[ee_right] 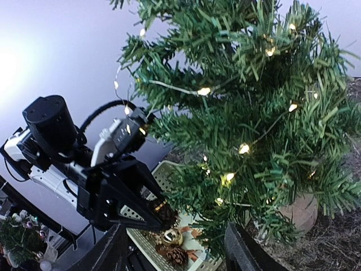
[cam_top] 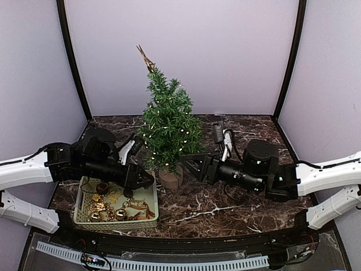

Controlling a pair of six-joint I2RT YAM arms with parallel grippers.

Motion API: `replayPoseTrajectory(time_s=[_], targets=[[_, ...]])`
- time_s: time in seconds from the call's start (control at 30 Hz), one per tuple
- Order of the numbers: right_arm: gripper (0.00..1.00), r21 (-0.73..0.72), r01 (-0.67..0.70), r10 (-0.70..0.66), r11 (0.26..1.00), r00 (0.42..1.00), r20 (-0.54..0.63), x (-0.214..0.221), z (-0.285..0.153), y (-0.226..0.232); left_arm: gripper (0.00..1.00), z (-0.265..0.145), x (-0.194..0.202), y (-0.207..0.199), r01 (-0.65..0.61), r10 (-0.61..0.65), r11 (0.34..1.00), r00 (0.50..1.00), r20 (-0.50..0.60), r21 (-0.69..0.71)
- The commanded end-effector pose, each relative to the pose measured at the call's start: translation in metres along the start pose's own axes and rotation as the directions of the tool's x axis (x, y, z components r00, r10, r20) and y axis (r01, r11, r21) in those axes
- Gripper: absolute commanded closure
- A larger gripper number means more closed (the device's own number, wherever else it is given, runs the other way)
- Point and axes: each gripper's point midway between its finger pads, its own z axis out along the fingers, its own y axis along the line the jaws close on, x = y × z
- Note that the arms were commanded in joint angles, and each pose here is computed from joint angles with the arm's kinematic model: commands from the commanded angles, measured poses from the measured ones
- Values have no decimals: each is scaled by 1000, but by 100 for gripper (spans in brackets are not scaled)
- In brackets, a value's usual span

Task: Decorate the small christmas tree
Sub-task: Hang the ornament pinecone on the branch.

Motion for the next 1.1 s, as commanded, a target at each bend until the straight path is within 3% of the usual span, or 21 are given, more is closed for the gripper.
replayPoseTrajectory(time_s=[0.0,0.33,0.67,1.07], targets=[[41,14,13,-13,1000,998,58,-19,3,8,58,0,-12,-11,-67,67,997,997,28,25],[41,22,16,-17,1000,999,47,-15,7,5,59,-9,-19,-26,-117,108,987,990,85,106],[41,40,18,-20,999,998,59,-17,7,2,59,-24,-4,-12,-91,86,994,993,81,56],[41,48,15,-18,999,998,53,-15,7,1,59,-22,-6,-27,-82,78,994,995,68,66]])
